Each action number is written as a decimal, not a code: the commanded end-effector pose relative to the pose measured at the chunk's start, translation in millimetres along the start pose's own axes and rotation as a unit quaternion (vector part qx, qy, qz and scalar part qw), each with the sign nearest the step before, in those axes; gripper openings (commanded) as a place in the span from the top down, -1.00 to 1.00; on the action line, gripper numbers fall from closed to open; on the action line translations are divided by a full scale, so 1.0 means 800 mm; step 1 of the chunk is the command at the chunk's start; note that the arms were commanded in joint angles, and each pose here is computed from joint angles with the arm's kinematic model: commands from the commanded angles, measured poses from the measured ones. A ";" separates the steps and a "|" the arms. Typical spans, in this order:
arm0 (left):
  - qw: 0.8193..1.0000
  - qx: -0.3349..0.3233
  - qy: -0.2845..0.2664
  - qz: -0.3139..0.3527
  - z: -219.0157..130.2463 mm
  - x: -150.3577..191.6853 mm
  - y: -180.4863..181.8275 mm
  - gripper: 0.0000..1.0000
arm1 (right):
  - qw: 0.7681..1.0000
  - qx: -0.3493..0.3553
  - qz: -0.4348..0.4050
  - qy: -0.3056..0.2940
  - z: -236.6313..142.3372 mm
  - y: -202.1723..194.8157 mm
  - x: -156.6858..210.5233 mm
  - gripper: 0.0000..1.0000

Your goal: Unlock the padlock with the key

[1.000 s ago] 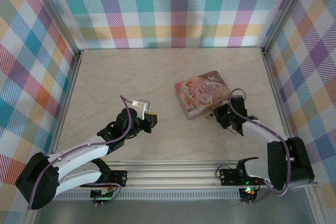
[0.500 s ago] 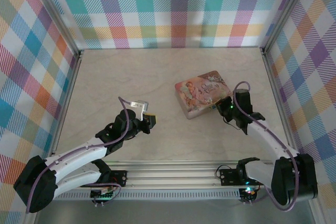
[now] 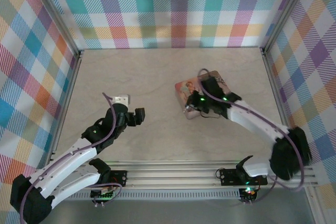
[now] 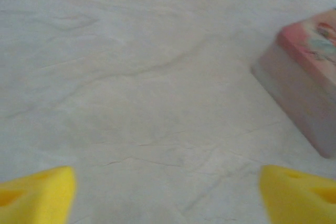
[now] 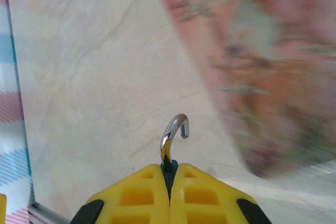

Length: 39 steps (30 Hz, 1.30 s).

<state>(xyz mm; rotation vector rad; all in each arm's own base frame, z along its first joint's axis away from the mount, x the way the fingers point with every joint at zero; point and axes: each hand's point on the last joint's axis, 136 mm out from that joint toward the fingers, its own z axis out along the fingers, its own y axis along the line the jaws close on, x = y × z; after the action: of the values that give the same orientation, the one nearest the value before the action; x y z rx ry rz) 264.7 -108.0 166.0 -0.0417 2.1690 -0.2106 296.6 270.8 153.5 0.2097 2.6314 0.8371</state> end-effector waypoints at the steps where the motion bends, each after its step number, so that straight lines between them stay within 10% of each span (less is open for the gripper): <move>1: 0.996 -0.067 0.050 -0.039 -0.002 0.030 0.041 -1.00 | 0.996 -0.007 -0.069 0.062 0.050 0.045 0.019 1.00; 10: 0.993 -0.050 0.080 -0.066 -0.016 0.053 0.044 -1.00 | 0.978 -0.024 -0.147 0.147 0.187 0.142 0.022 0.98; 25: 0.994 -0.024 0.070 -0.076 -0.027 0.064 0.044 -1.00 | 0.984 -0.024 -0.178 0.023 0.291 0.162 -0.087 0.98; 39: 0.997 -0.007 0.048 -0.053 -0.031 0.055 0.041 -1.00 | 0.973 -0.090 -0.212 -0.010 0.235 0.211 -0.134 -0.15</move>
<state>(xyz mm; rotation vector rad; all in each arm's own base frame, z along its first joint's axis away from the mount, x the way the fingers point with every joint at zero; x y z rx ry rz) 218.0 -75.6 136.1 -0.1817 2.2833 -0.2548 483.5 469.3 87.6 -0.2789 2.5241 0.8319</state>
